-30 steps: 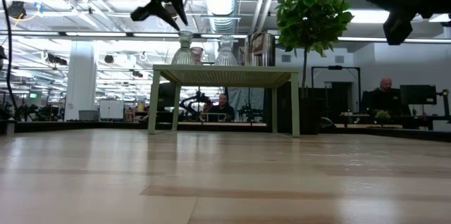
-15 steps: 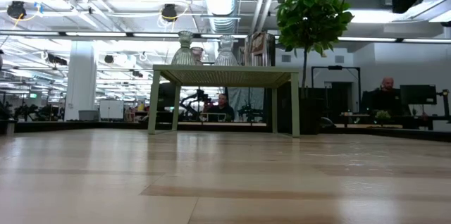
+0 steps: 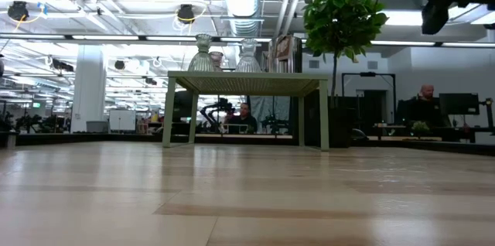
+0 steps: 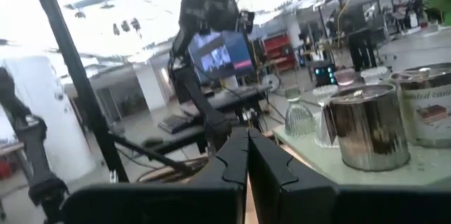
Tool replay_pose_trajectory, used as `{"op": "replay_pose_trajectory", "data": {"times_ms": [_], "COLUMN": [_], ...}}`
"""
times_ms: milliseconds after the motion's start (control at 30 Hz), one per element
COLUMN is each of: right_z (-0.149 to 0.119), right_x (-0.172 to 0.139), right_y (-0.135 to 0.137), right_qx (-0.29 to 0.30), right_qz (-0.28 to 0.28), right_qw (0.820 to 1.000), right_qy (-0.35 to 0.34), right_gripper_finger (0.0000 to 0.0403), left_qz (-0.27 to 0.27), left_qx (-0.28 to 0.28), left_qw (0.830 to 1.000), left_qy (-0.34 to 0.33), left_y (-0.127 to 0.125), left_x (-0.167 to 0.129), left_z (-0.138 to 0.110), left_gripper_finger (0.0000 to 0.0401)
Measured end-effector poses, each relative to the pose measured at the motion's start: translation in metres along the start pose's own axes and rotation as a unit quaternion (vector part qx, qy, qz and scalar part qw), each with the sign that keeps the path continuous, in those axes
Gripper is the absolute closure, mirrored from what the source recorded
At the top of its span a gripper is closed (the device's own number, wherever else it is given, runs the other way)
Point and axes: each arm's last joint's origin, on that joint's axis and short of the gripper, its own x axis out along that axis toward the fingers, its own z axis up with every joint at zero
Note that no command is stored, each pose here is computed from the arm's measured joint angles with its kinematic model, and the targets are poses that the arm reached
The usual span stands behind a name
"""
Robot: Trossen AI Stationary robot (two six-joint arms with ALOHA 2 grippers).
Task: Pick & Place candle stick holders
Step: Return to Home Position
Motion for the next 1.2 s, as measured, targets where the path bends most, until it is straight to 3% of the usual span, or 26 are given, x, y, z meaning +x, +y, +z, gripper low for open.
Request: {"op": "replay_pose_trajectory", "data": {"times_ms": [233,333,567,833,1200], "right_z": [-0.033,-0.048,-0.048,-0.044,-0.045], "right_x": [0.007,0.009,0.011,0.012,0.012], "right_y": [-0.009,-0.016,-0.026,-0.035,-0.044], "right_qx": [0.042,0.067,0.075,0.070,0.090], "right_qz": [-0.008,-0.014,-0.029,-0.034,-0.026], "right_qw": [0.999,0.997,0.996,0.996,0.995], "right_qy": [-0.024,-0.038,-0.038,-0.047,-0.021], "right_gripper_finger": [0.0403,0.0403,0.0403,0.0403,0.0403], "left_qz": [-0.067,-0.072,-0.077,-0.084,-0.187], "left_qx": [0.003,-0.003,-0.018,-0.034,-0.062], "left_qw": [0.998,0.997,0.995,0.994,0.980], "left_qy": [-0.017,-0.039,-0.061,-0.054,-0.034], "left_y": [-0.002,-0.001,0.004,0.014,0.008], "left_x": [-0.010,-0.020,-0.032,-0.012,-0.009], "left_z": [-0.031,-0.044,-0.075,-0.116,-0.150], "left_gripper_finger": [0.0396,0.0397,0.0397,0.0398,0.0398]}}
